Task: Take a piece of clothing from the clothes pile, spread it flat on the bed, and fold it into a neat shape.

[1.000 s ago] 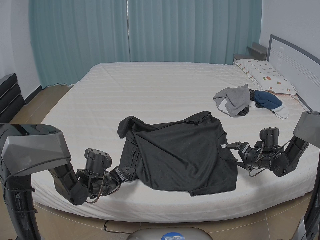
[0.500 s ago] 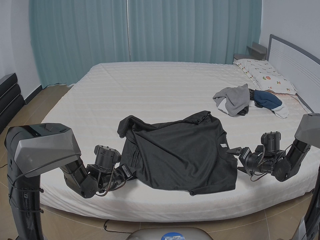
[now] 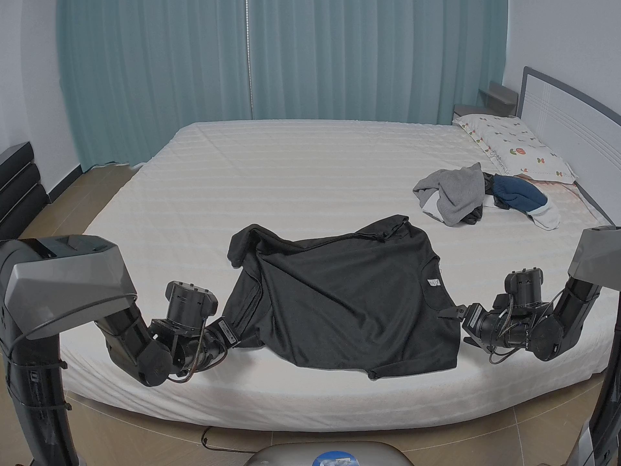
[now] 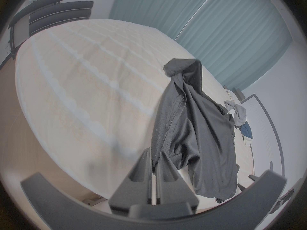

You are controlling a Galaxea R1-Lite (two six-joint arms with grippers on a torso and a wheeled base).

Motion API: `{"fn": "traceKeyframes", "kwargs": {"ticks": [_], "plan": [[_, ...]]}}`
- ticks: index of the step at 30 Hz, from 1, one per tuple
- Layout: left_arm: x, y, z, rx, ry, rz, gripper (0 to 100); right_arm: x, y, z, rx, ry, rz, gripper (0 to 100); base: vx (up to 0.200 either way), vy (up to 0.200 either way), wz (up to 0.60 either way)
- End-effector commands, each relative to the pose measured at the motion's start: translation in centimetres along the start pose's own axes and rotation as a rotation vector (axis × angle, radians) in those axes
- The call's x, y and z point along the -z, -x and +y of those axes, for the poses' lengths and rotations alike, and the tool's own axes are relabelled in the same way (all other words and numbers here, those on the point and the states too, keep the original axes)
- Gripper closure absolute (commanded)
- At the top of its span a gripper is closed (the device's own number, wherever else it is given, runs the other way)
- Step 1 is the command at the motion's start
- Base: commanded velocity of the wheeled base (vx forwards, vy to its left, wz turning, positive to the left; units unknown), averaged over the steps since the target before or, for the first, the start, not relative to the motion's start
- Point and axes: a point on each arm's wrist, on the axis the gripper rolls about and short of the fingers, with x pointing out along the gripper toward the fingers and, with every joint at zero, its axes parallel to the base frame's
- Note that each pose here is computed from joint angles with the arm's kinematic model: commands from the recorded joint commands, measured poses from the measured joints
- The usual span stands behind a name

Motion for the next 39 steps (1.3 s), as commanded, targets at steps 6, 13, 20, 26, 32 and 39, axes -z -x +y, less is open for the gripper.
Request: {"fn": "traceKeyframes", "kwargs": {"ticks": [6, 13, 20, 26, 32, 39], "plan": [[-1.2, 2.1, 1.5, -0.034, -0.059, -0.024, 100, 0.7, -1.0, -0.9, 0.029, 0.016, 0.036, 0, 0.000, 0.000, 0.00], [-2.4, 3.2, 1.6, -0.040, -0.078, -0.061, 100, 1.1, -2.0, -1.6, 0.047, 0.030, 0.056, 0, 0.000, 0.000, 0.00], [-3.0, 3.5, 1.9, -0.059, -0.069, -0.061, 100, 0.1, -2.3, -1.3, 0.027, 0.027, 0.021, 100, 0.000, 0.000, 0.00], [-3.6, 3.2, 2.3, -0.069, -0.051, -0.077, 100, -2.0, -1.9, 0.2, -0.027, 0.036, -0.055, 100, 0.000, 0.000, 0.00], [-4.5, 2.7, 2.7, -0.071, -0.022, -0.097, 100, -4.5, -3.8, 1.4, -0.062, 0.049, -0.107, 100, 0.000, 0.000, 0.00], [-5.1, 1.6, 3.7, -0.080, 0.001, -0.118, 100, -7.4, -6.8, 3.2, -0.073, 0.057, -0.126, 100, 0.000, 0.000, 0.00]]}}
